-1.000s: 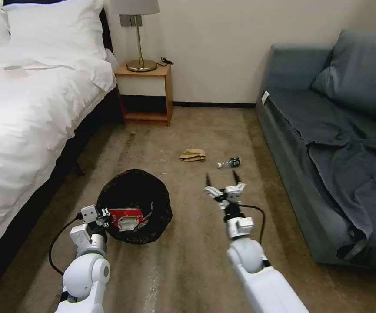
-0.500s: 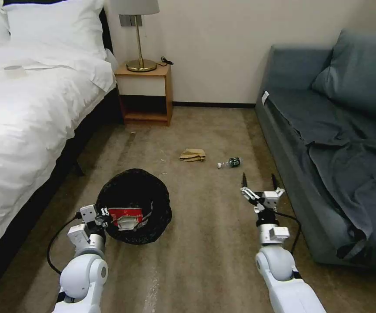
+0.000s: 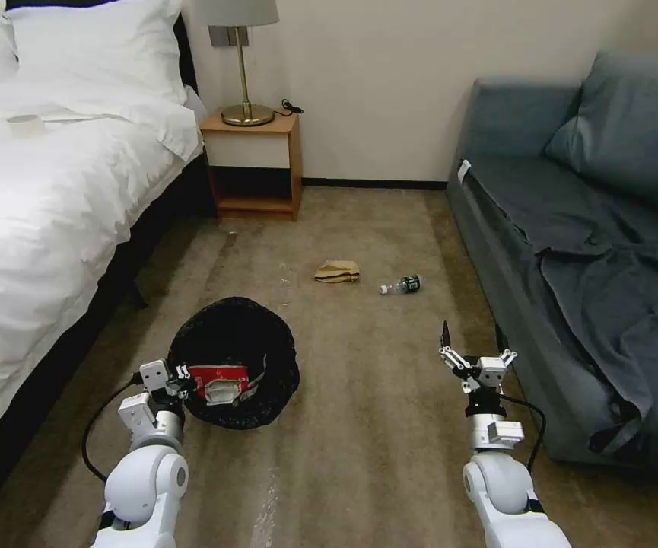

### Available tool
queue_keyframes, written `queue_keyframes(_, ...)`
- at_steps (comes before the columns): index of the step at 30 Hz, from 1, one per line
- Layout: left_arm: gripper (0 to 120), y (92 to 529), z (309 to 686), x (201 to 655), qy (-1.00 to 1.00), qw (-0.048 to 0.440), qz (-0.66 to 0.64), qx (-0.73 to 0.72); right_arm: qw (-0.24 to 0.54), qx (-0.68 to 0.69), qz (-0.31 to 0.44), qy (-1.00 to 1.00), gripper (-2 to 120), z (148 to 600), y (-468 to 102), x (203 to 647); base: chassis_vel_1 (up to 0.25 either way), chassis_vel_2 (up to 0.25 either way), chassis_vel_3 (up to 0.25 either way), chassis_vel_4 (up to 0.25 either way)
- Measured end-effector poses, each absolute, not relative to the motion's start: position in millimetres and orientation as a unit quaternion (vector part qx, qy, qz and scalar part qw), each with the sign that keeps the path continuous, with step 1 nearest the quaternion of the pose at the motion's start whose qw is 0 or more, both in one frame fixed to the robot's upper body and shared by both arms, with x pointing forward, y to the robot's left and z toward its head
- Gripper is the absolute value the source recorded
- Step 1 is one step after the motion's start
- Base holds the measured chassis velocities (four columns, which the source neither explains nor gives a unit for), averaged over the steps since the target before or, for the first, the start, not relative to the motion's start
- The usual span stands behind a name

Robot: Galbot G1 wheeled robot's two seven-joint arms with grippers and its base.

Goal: Pick up the trash bin, then pick up the garbage on the floor and place it into the trash bin.

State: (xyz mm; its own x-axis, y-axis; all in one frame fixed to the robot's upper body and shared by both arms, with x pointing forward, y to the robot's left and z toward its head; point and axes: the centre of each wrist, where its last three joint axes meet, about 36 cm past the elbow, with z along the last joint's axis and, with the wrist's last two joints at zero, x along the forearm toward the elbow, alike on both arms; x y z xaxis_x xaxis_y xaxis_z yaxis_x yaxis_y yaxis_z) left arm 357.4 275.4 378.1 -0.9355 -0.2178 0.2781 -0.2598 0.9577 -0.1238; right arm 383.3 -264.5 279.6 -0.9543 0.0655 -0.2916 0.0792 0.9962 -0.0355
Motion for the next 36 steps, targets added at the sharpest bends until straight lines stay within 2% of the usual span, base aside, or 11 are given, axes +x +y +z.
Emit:
queue_keyframes(31,3,275.0,378.5,354.2,-0.981,0.129,0.078,0.124,0.136,0.045,-0.029,0.989,99,277.0,-275.9,375.7,0.000,0.000,0.000,0.000)
queue_keyframes(36,3,274.8,378.8,354.6,-0.981,0.128,0.078,0.124,0.137,0.047,-0.030,0.989,99,276.9,-279.8,374.9,-0.088,0.070,0.067,-0.073)
